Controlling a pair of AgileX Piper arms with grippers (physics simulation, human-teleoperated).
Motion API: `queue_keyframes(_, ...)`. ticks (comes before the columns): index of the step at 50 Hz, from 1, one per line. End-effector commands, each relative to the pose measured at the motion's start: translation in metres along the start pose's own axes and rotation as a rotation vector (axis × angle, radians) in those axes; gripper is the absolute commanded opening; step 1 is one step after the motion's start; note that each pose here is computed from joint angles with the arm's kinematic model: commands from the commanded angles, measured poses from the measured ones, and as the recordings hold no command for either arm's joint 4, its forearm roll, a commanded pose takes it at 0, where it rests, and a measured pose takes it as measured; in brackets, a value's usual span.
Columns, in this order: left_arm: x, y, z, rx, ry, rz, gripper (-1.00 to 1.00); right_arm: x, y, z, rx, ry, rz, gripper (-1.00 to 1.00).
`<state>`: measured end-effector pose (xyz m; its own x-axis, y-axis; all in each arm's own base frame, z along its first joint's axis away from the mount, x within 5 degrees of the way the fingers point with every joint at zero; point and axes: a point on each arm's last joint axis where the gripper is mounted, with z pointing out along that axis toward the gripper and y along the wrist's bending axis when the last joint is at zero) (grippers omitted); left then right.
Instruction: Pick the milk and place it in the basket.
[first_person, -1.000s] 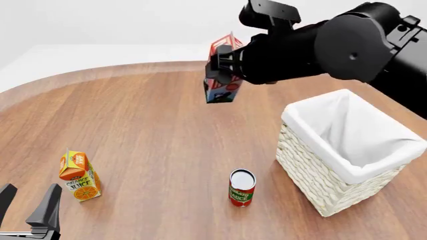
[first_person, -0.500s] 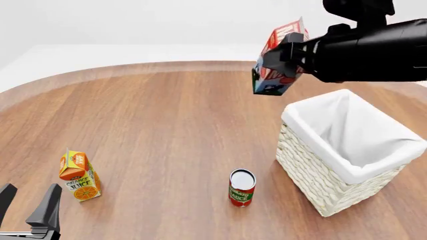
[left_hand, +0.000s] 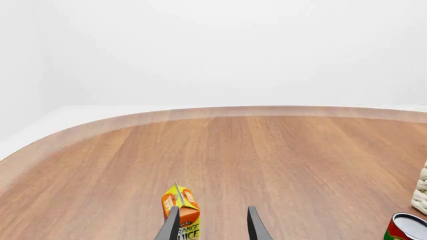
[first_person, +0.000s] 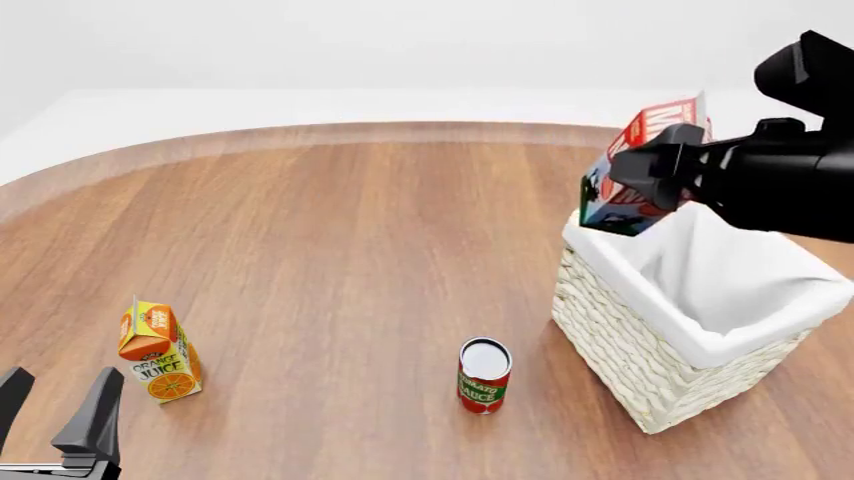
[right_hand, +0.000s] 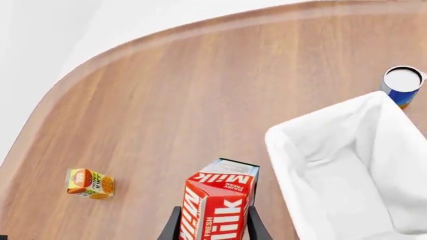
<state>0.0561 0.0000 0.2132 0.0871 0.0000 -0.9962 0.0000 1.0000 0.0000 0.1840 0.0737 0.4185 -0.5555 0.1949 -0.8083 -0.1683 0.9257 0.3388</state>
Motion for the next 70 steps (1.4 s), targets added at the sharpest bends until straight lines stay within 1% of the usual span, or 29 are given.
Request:
queue_keyframes(1,0.000,0.000,0.000,0.000,0.000,0.000,1.00,0.000,-0.015,-0.018,0.047,-0.056,0.066,-1.00)
queue_keyframes(5,0.000,0.000,0.000,0.000,0.000,0.000,1.00,0.001,-0.017,-0.018,0.053,-0.061,0.078,-1.00)
queue_keyframes(31,0.000,0.000,0.000,0.000,0.000,0.000,1.00,0.001,-0.017,-0.018,0.055,-0.062,0.078,-1.00)
queue_keyframes(32,0.000,0.000,0.000,0.000,0.000,0.000,1.00,-0.006,-0.017,-0.019,0.067,-0.058,0.078,-1.00)
queue_keyframes(34,0.000,0.000,0.000,0.000,0.000,0.000,1.00,-0.001,-0.020,-0.014,0.074,-0.057,0.073,-1.00)
queue_keyframes(35,0.000,0.000,0.000,0.000,0.000,0.000,1.00,-0.006,-0.019,-0.016,0.079,-0.057,0.068,-1.00)
queue_keyframes(37,0.000,0.000,0.000,0.000,0.000,0.000,1.00,-0.004,-0.021,-0.014,0.083,-0.057,0.064,-1.00)
queue_keyframes(38,0.000,0.000,0.000,0.000,0.000,0.000,1.00,-0.006,-0.024,-0.014,0.098,-0.057,0.064,-1.00)
queue_keyframes(43,0.000,0.000,0.000,0.000,0.000,0.000,1.00,-0.017,-0.024,-0.016,0.114,-0.068,0.057,-1.00)
queue_keyframes(53,0.000,0.000,0.000,0.000,0.000,0.000,1.00,-0.022,-0.035,-0.010,0.167,-0.067,0.024,-1.00)
queue_keyframes(58,0.000,0.000,0.000,0.000,0.000,0.000,1.00,-0.019,-0.040,-0.002,0.186,-0.047,0.013,-1.00)
queue_keyframes(63,0.000,0.000,0.000,0.000,0.000,0.000,1.00,-0.025,-0.042,0.004,0.202,-0.032,0.003,-1.00)
queue_keyframes(65,0.000,0.000,0.000,0.000,0.000,0.000,1.00,-0.020,-0.046,0.008,0.211,-0.025,-0.003,-1.00)
queue_keyframes(70,0.000,0.000,0.000,0.000,0.000,0.000,1.00,-0.023,-0.052,0.019,0.232,-0.005,-0.013,-1.00)
